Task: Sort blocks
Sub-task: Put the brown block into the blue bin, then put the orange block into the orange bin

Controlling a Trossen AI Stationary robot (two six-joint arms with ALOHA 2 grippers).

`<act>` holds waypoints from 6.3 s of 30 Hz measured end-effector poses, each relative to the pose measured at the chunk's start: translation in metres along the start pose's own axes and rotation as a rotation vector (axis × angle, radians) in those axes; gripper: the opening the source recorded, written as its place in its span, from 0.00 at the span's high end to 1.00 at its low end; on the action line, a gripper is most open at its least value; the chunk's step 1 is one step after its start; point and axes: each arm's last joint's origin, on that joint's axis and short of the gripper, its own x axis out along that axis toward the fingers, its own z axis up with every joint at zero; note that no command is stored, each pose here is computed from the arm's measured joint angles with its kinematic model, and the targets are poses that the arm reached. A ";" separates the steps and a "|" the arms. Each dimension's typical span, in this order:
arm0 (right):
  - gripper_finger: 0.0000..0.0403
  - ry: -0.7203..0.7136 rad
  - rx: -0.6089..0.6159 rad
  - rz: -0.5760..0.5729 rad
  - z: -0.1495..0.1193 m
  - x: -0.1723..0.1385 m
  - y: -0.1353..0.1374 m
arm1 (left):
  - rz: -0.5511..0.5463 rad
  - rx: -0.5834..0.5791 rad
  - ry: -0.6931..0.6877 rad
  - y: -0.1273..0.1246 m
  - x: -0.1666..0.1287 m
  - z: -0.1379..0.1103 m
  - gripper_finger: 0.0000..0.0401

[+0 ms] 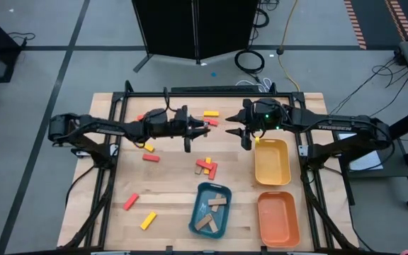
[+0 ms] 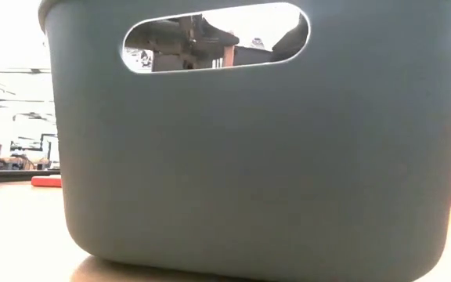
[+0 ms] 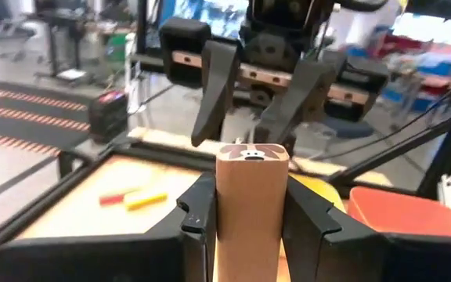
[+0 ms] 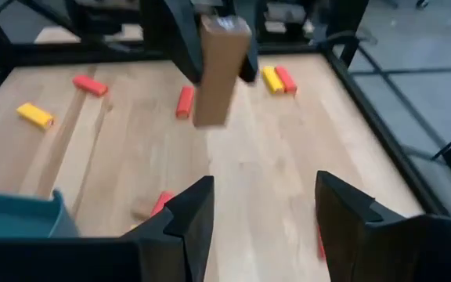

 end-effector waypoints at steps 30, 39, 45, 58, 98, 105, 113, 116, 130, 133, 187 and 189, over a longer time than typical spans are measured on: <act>0.64 0.263 0.053 0.307 -0.083 0.011 0.095 | 0.303 -0.290 0.176 -0.160 0.000 -0.106 0.79; 0.64 0.267 0.031 0.331 -0.091 0.009 0.104 | 0.220 -0.270 0.180 -0.203 0.019 -0.066 0.79; 0.64 0.251 0.004 0.346 -0.090 0.008 0.109 | 0.142 -0.331 0.351 -0.225 0.033 -0.073 0.79; 0.64 0.263 -0.021 0.345 -0.092 0.007 0.112 | 0.108 -0.500 0.648 -0.231 0.042 -0.108 0.79; 0.64 0.242 -0.020 0.347 -0.090 0.007 0.112 | 0.323 -0.184 0.981 -0.177 -0.014 -0.051 0.40; 0.64 0.236 -0.022 0.348 -0.090 0.007 0.112 | 0.444 -0.074 1.177 -0.159 -0.031 -0.057 0.40; 0.64 0.221 -0.010 0.351 -0.088 0.008 0.112 | 0.453 -0.079 1.418 -0.133 -0.038 -0.056 0.40; 0.64 0.231 0.029 0.346 -0.088 0.008 0.112 | 0.466 -0.087 1.497 -0.123 -0.041 -0.055 0.40; 0.64 0.276 0.016 0.211 -0.111 0.007 0.115 | 0.483 0.040 1.727 -0.076 -0.055 -0.065 0.40; 0.64 0.273 0.016 0.211 -0.114 0.008 0.115 | 0.457 0.098 1.761 -0.064 -0.057 -0.070 0.40; 0.64 0.243 -0.010 0.086 -0.116 0.009 0.110 | 0.094 0.250 1.746 -0.024 -0.069 -0.123 0.80; 0.64 0.243 -0.010 0.086 -0.116 0.009 0.110 | 0.115 0.231 1.733 -0.024 -0.066 -0.121 0.82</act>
